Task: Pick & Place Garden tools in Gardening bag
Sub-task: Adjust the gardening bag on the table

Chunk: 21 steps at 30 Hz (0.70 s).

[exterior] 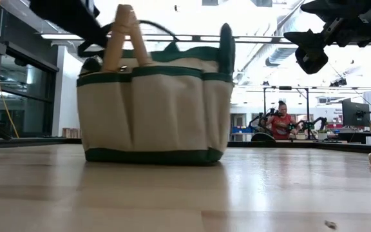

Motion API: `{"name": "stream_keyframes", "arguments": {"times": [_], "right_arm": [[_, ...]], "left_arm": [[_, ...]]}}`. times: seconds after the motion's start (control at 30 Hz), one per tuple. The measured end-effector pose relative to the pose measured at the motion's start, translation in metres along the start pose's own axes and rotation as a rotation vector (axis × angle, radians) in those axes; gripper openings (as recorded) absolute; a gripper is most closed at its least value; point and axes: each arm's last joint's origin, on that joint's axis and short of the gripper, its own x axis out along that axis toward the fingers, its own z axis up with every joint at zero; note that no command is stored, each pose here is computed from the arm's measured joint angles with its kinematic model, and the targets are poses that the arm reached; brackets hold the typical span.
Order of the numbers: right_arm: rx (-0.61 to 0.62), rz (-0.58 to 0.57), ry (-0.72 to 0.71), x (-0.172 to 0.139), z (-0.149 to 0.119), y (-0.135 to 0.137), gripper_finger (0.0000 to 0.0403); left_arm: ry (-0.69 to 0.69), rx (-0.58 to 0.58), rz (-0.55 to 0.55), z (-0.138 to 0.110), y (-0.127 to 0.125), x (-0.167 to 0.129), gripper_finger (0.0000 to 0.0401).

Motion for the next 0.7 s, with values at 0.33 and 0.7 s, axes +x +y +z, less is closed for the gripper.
{"name": "stream_keyframes", "arguments": {"times": [0.33, 0.7], "right_arm": [[0.0, -0.001, 0.0, 0.0, 0.0, 0.0, 0.0227], [0.0, 0.0, 0.0, 0.0, 0.0, 0.0, 0.0227]], "left_arm": [[0.101, -0.006, 0.057, -0.01, 0.017, -0.016, 0.0], [0.192, -0.027, 0.114, -0.021, 0.036, -0.036, 0.0]]}}
